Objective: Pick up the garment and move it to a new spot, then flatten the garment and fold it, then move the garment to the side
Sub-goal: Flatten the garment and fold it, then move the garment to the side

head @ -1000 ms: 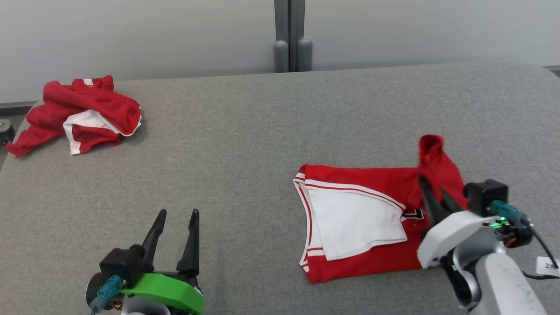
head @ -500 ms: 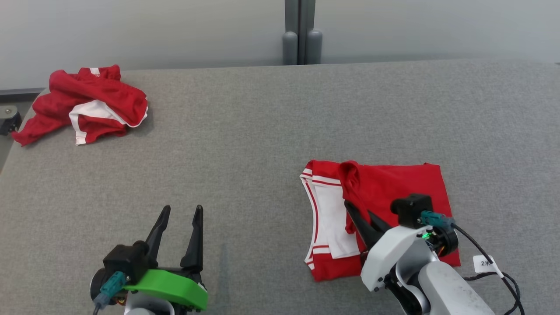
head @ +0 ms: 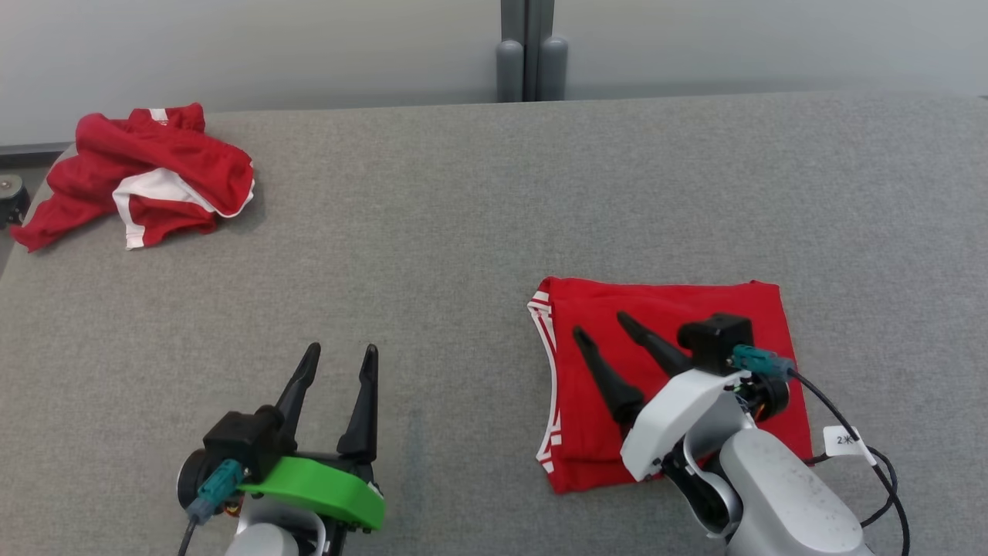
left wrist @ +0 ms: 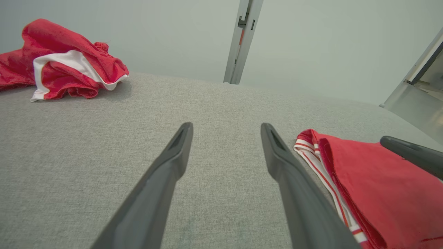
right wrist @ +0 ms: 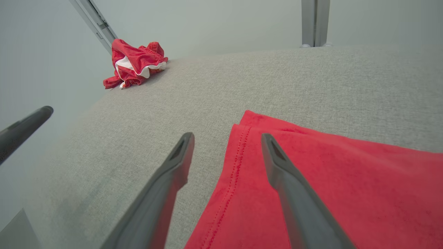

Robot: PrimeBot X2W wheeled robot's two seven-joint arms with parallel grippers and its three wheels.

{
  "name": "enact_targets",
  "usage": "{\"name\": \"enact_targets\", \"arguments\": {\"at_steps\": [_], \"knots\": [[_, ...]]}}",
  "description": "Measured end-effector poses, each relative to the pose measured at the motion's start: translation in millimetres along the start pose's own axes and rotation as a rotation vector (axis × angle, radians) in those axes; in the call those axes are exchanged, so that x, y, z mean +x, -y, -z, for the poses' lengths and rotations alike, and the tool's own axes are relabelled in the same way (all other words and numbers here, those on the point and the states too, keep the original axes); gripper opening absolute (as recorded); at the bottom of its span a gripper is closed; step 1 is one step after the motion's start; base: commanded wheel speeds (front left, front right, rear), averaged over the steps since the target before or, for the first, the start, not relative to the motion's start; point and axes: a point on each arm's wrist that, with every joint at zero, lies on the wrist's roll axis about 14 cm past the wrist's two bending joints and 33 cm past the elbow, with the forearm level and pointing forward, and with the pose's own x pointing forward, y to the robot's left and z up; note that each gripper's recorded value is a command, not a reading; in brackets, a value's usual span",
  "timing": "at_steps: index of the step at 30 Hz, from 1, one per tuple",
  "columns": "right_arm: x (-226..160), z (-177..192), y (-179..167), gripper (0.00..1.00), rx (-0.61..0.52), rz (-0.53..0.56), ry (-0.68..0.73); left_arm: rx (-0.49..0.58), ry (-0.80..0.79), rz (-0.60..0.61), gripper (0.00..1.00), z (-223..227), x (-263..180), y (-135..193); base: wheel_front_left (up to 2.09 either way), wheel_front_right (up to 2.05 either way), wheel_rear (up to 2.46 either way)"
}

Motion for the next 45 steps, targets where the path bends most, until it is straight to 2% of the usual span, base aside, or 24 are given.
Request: {"name": "enact_targets", "arguments": {"at_steps": [10, 16, 20, 30, 45], "knots": [[-18, -52, 56, 1.00, -0.140, 0.176, 0.187, 0.022, 0.055, 0.061, 1.00, -19, 16, 20, 0.00, 0.00, 0.00], [-53, -58, 96, 1.00, -0.231, 0.322, 0.222, 0.025, 0.067, 0.054, 1.00, -22, 14, 21, 0.00, 0.00, 0.00], [-76, -54, 111, 1.00, -0.215, 0.390, 0.239, 0.013, 0.058, 0.024, 1.00, -17, 5, 16, 0.00, 0.00, 0.00], [-111, -34, 122, 1.00, -0.122, 0.464, 0.243, -0.027, 0.042, -0.055, 1.00, -7, -22, -1, 0.00, 0.00, 0.00], [-114, -37, 116, 1.00, -0.122, 0.453, 0.261, -0.031, 0.052, -0.092, 1.00, -9, -32, -11, 0.00, 0.00, 0.00]]}}
